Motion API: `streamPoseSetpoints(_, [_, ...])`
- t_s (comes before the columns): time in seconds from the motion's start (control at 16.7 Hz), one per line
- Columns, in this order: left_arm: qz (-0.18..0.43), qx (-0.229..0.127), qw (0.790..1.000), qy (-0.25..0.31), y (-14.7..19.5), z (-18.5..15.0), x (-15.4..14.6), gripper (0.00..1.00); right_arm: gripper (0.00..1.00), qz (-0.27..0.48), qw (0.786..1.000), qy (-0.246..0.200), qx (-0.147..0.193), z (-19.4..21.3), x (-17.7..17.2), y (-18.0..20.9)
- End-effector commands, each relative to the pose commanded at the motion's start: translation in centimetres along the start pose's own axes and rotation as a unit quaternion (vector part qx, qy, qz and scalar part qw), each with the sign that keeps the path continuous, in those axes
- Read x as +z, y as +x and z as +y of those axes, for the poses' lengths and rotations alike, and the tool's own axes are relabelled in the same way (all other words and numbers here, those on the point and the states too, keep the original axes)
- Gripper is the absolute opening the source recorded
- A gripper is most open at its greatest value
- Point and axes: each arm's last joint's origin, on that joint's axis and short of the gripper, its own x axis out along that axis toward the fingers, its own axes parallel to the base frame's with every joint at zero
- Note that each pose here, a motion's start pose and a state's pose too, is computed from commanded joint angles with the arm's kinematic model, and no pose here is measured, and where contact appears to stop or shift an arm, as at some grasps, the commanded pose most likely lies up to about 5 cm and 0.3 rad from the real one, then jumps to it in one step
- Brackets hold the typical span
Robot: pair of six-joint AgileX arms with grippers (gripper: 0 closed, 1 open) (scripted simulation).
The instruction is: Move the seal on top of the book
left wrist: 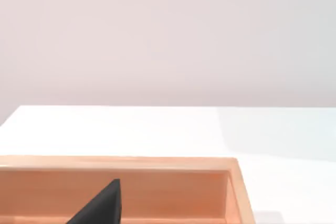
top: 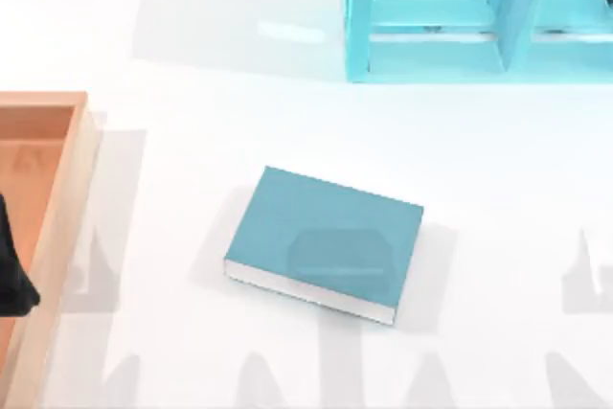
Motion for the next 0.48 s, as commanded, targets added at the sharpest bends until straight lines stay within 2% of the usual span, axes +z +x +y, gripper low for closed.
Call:
streamPoseSetpoints(0.3, [0.000, 0.000, 1.000, 0.000, 0.0, 0.0, 0.0, 1.00, 1.00, 0.000, 1.000, 0.000, 0.000, 0.0, 0.0, 0.0])
streamPoseSetpoints(0.48, [0.027, 0.006, 1.000, 0.007, 0.0, 0.1, 1.1, 1.00, 1.00, 0.000, 1.000, 0.000, 0.000, 0.0, 0.0, 0.0])
